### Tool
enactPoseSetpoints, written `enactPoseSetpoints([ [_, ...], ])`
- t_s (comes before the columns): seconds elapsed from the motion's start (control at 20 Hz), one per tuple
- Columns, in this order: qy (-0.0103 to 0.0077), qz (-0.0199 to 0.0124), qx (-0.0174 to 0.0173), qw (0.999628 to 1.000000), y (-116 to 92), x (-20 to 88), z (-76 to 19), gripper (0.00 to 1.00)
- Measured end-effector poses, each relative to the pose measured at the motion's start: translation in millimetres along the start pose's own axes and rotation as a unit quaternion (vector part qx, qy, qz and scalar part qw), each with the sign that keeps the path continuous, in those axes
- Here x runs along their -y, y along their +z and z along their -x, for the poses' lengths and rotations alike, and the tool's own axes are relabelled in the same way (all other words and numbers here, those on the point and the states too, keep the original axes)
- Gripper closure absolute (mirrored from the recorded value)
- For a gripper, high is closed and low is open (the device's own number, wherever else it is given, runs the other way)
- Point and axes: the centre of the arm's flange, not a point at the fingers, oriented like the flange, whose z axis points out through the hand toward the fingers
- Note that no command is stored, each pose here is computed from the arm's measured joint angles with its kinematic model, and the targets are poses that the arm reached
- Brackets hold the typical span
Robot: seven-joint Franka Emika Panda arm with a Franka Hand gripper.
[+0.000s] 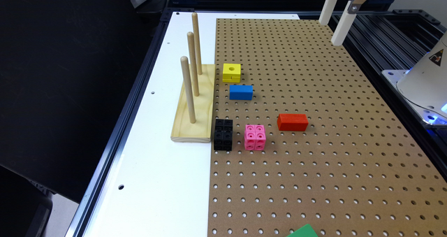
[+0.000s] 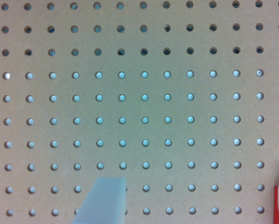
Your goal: Pick up narrow blue stick.
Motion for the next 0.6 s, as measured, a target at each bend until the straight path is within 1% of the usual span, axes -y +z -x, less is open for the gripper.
enactPoseSetpoints([
  [0.05, -0.0007, -0.0016, -0.0018, 0.999997, 0, 1.7, -0.9, 0.0],
  [0.2, -0.0025, -0.0035, -0.0041, 0.999982, 0, 7.4, -4.9, 0.0],
  [0.45, -0.0039, -0.0026, -0.0039, 0.999981, 2, 17.1, -13.3, 0.0],
  [0.5, -0.0044, -0.0014, -0.0028, 0.999985, 4, 20.4, -16.1, 0.0],
  [0.6, -0.0049, -0.0001, -0.0017, 0.999987, 4, 24.1, -19.2, 0.0],
])
